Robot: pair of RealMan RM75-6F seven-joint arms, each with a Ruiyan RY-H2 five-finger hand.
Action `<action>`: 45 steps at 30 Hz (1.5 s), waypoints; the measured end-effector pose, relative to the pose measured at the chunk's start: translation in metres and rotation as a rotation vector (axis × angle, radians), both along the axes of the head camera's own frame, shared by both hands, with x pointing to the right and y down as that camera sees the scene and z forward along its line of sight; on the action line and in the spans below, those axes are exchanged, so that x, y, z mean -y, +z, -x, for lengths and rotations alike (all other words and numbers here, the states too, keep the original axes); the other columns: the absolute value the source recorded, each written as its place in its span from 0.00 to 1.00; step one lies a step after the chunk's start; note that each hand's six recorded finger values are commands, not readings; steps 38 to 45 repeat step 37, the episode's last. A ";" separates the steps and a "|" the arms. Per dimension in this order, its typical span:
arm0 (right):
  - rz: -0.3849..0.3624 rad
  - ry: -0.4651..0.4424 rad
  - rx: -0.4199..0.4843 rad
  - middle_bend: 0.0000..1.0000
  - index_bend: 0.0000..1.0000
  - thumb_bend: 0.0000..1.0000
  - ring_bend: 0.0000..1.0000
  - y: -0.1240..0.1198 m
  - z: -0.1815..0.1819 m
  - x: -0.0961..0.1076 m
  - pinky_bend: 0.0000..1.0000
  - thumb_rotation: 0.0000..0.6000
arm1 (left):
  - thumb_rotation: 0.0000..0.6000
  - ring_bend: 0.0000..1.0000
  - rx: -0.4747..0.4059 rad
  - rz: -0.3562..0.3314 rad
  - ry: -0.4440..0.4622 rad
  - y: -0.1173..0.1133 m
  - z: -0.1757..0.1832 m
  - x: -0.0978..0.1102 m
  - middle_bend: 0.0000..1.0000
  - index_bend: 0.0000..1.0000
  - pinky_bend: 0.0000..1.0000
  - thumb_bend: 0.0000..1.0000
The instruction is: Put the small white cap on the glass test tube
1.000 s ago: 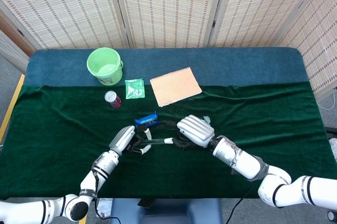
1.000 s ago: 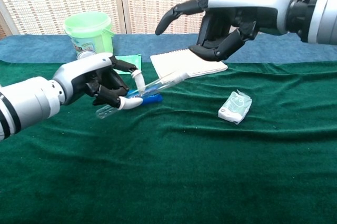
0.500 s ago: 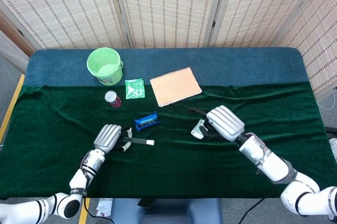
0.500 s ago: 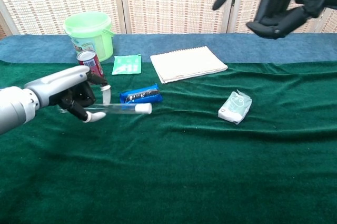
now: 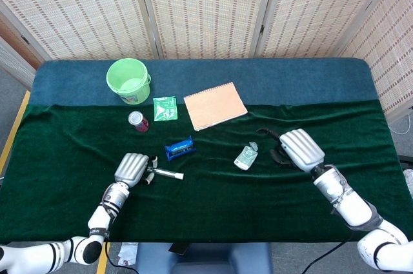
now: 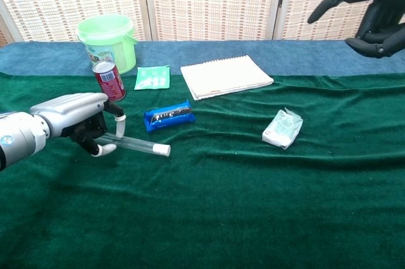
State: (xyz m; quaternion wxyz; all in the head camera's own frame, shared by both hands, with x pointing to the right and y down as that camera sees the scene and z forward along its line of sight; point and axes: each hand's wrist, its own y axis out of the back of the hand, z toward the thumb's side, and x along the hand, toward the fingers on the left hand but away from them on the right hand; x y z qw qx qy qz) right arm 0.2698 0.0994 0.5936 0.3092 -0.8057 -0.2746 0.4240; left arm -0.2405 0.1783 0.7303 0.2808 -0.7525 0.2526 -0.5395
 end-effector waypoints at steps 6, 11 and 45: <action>0.022 0.059 -0.034 0.99 0.19 0.62 1.00 0.007 -0.024 -0.002 1.00 1.00 | 1.00 0.75 0.023 0.021 0.010 -0.003 0.002 -0.003 0.84 0.27 0.87 0.59; 0.021 0.134 -0.091 0.97 0.19 0.62 1.00 0.008 -0.059 -0.003 1.00 1.00 | 1.00 0.65 0.027 -0.002 -0.023 -0.019 0.015 0.002 0.71 0.24 0.82 0.59; -0.127 0.344 -0.315 0.09 0.18 0.62 0.15 -0.013 -0.166 -0.078 0.16 1.00 | 1.00 0.14 0.092 -0.353 -0.303 -0.145 0.164 -0.027 0.21 0.25 0.13 0.50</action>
